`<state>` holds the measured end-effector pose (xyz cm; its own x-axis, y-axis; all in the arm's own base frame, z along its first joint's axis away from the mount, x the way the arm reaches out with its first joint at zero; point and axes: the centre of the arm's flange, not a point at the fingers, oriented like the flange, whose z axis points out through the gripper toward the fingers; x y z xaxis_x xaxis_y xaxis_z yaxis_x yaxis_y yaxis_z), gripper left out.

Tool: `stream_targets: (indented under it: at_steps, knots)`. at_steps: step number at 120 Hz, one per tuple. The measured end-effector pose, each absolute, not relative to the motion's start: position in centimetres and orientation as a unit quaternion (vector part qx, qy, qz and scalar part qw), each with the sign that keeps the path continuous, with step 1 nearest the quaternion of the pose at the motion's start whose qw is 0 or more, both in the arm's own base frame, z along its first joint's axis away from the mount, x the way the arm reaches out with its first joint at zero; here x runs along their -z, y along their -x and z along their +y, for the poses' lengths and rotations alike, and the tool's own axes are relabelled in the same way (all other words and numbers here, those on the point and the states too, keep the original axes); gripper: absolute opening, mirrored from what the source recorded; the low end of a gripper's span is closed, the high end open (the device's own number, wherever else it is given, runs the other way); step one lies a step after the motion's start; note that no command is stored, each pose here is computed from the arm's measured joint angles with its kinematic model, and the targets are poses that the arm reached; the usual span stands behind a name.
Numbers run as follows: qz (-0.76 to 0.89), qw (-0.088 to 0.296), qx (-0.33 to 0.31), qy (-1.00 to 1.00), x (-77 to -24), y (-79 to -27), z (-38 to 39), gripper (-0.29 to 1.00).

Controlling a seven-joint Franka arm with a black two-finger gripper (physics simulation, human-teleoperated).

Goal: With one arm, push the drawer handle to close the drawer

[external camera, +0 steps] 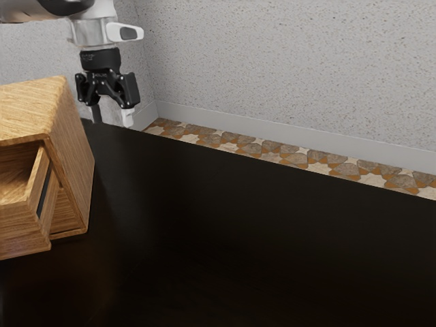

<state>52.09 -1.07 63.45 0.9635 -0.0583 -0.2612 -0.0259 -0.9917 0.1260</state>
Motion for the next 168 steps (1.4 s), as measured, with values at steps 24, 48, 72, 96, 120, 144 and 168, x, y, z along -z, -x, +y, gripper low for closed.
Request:
stream_targets:
  at_steps: [24,48,72,96,120,144,168]
  knots:
    - [0.005,0.056,0.068,-0.996,-64.0,-45.0,-0.1,0.69]
    - [0.048,-0.006,-0.062,-0.997,-68.7,-23.6,-4.9,0.36]
    - [0.254,-0.021,-0.053,-0.966,-67.1,-16.7,-1.4,0.13]
    - [0.362,-0.043,-0.024,-0.931,-64.9,-12.0,4.3,0.06]
    - [0.399,-0.049,0.033,-0.915,-61.2,-10.0,9.8,0.04]
    - [0.381,-0.057,0.046,-0.922,-57.9,-10.1,10.5,0.02]
    - [0.363,-0.064,0.063,-0.927,-56.1,-14.1,12.0,0.02]
